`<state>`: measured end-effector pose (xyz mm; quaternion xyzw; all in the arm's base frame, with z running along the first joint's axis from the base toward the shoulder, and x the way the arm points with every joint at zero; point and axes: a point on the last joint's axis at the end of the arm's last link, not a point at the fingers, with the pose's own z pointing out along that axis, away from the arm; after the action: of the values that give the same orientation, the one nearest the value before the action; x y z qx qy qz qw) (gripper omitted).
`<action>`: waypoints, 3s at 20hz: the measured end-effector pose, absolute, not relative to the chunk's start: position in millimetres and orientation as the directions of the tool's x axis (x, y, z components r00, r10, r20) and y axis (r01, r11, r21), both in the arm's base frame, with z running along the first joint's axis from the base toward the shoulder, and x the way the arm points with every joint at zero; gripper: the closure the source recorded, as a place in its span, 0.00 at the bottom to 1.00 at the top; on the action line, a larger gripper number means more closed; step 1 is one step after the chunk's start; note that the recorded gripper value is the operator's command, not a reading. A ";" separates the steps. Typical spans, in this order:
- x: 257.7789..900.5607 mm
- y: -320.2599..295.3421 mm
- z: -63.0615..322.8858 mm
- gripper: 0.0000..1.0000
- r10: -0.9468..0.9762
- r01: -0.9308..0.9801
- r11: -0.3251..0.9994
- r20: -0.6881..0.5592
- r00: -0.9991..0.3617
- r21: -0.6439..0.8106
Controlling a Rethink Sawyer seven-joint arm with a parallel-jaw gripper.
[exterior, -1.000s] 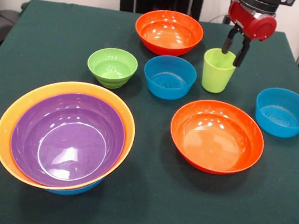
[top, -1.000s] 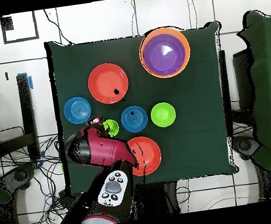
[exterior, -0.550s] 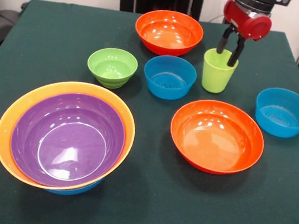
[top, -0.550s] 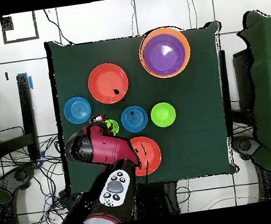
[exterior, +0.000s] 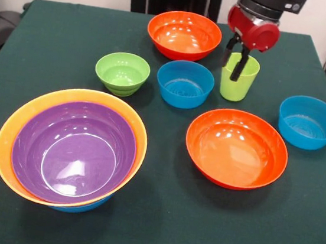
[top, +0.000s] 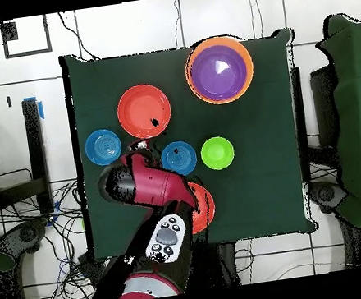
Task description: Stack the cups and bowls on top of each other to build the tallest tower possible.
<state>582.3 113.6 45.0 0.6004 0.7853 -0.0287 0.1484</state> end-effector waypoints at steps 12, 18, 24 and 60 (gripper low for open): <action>604.8 72.9 31.1 0.00 0.932 0.951 0.277 -0.281 -0.231 0.136; 601.6 55.5 14.3 0.00 0.930 0.948 0.288 -0.274 -0.244 0.132; 597.6 24.0 -21.3 0.00 0.928 0.942 0.288 -0.294 -0.230 0.171; 576.2 30.4 -29.7 0.00 0.939 0.949 0.278 -0.249 -0.237 0.146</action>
<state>576.2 30.4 -29.7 0.6004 0.7863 -0.0178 0.1446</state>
